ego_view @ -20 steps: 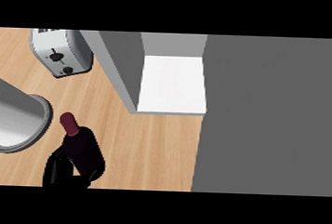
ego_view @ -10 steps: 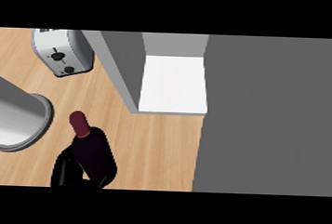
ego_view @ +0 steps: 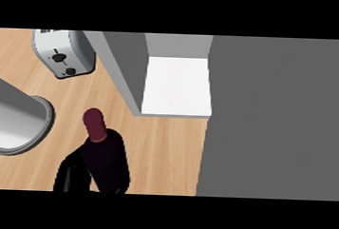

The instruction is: Pick up the wine, place it into the cabinet and close the cabinet

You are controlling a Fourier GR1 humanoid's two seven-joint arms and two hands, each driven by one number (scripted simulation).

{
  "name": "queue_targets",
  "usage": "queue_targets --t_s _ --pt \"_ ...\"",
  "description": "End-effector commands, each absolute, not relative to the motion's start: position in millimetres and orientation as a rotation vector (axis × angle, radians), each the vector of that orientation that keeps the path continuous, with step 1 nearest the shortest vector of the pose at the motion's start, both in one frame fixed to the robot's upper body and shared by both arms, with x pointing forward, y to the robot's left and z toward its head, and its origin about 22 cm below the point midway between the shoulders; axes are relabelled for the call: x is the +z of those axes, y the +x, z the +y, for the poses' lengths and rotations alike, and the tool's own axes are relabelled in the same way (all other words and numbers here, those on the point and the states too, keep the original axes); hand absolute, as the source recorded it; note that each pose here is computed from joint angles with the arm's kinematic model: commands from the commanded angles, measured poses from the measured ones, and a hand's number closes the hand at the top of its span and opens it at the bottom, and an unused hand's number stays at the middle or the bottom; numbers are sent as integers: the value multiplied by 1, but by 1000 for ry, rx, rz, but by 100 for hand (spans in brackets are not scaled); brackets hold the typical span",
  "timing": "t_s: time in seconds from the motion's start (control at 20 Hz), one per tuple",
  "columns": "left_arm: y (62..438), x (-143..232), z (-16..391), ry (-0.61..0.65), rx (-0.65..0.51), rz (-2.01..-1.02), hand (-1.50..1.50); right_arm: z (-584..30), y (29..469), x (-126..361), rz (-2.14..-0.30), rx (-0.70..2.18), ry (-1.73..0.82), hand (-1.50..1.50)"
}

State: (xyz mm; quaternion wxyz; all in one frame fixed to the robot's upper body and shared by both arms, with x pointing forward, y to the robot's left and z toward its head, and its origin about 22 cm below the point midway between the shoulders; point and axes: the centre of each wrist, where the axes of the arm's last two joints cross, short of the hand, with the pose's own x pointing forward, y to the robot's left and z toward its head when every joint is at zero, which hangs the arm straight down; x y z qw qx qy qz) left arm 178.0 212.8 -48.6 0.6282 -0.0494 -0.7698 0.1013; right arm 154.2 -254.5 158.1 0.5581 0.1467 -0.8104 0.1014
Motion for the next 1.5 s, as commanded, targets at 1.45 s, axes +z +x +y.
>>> queue_targets --t_s 1.45 --pt "300 5 101 32 98 -1756 150 -288 148 174 -1989 238 280 -150"
